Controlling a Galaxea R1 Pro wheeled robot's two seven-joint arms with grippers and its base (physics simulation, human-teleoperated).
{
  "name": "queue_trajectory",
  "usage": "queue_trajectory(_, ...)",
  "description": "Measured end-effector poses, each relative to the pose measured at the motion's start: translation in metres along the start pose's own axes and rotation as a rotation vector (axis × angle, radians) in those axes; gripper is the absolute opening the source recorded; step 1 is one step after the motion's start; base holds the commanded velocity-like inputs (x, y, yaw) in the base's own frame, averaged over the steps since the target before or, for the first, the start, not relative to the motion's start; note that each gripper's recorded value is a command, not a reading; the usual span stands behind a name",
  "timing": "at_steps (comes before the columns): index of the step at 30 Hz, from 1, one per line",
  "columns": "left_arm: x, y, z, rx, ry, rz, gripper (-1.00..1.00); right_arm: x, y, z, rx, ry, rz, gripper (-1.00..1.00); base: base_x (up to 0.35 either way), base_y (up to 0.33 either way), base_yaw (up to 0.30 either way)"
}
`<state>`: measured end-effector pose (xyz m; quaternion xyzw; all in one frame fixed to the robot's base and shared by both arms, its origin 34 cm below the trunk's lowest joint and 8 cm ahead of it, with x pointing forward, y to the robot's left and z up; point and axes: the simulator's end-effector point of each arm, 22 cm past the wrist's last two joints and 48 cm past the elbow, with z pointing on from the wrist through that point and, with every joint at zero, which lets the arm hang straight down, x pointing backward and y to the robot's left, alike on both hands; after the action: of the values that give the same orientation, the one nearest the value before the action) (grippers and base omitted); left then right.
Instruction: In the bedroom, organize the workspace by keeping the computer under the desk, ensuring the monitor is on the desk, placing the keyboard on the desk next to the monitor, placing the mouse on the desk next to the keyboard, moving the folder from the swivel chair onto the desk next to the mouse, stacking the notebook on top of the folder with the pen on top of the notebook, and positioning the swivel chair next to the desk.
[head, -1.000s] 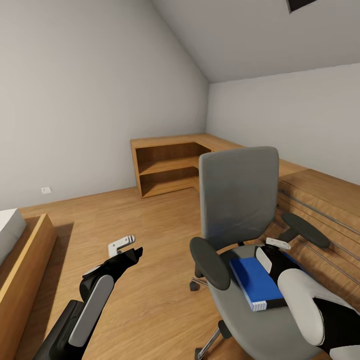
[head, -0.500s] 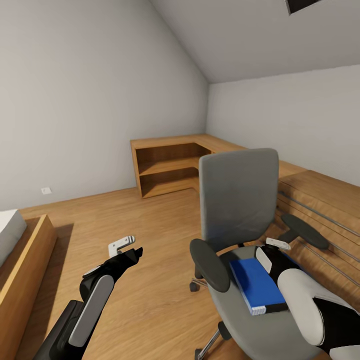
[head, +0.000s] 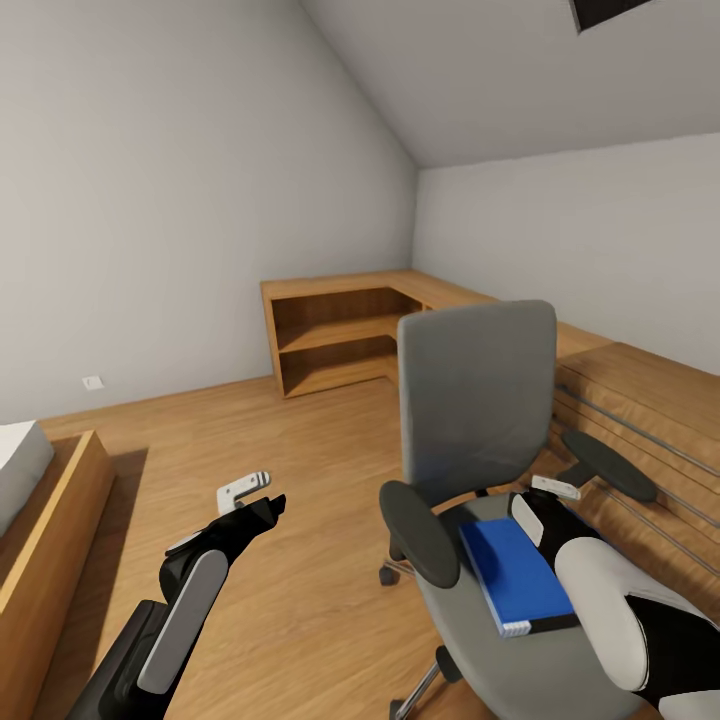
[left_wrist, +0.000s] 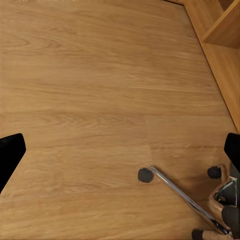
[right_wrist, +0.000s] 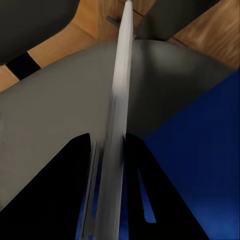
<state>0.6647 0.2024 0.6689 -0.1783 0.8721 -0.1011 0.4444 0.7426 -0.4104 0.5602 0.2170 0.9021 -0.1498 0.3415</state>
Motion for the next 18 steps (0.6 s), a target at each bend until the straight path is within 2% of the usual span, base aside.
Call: queue_trajectory(18, -0.0053, -0.0023, -0.0027, 0.0, 0.0, 0.0, 1.0, -0.0057, 0.0005, -0.0042, -0.001, -0.001, 0.002, -1.0, 0.0, 0.0, 0.0)
